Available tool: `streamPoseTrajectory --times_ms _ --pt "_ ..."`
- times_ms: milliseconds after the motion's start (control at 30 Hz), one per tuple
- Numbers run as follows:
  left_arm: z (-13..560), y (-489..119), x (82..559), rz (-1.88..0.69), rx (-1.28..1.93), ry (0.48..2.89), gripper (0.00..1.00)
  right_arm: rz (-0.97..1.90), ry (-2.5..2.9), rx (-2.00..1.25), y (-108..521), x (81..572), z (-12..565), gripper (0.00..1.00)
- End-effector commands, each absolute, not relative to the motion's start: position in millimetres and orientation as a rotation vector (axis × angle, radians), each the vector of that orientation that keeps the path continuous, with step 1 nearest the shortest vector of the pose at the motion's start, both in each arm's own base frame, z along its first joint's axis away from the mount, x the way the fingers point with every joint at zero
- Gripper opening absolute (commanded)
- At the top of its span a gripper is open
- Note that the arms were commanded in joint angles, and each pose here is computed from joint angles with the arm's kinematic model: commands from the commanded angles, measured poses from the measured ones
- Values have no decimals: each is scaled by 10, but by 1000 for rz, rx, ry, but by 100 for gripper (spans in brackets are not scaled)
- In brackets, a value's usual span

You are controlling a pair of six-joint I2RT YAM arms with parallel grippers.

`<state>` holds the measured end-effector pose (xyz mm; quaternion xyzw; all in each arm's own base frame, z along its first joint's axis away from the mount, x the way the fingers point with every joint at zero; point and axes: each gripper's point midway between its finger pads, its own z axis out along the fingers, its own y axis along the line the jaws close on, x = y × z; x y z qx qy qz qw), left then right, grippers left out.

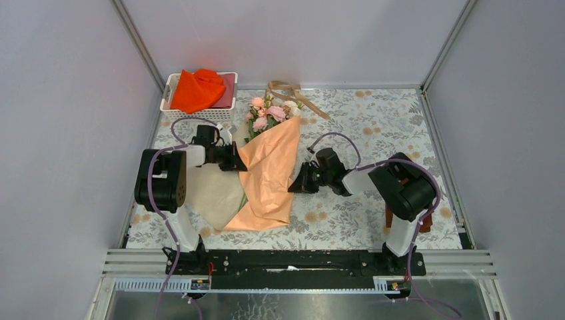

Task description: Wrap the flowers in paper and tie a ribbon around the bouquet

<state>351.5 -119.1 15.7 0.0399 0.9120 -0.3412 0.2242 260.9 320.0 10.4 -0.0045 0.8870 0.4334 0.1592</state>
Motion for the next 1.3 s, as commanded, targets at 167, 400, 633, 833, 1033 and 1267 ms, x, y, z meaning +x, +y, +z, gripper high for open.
streamPoseTrajectory --times_ms 167,400,633,833,1033,1267 --pt "40 -1207 3200 -1018 57 2607 0 1039 2575 -134 2953 2670 489 43" --pt "45 -1220 3214 -1025 51 2588 0 874 2413 -423 3396 2834 1039 33" --pt "51 -1170 3276 -967 50 2575 0 1337 2395 -527 4486 2374 743 12" --pt "193 -1081 3386 -871 124 2554 24 1245 2571 -382 4365 2344 75 4" --pt "607 -201 3388 -648 28 2538 85 1204 2619 -352 4262 2286 -101 2" --pt "650 1241 2730 -313 -372 2578 98 1253 2628 -394 4295 2214 -120 1"
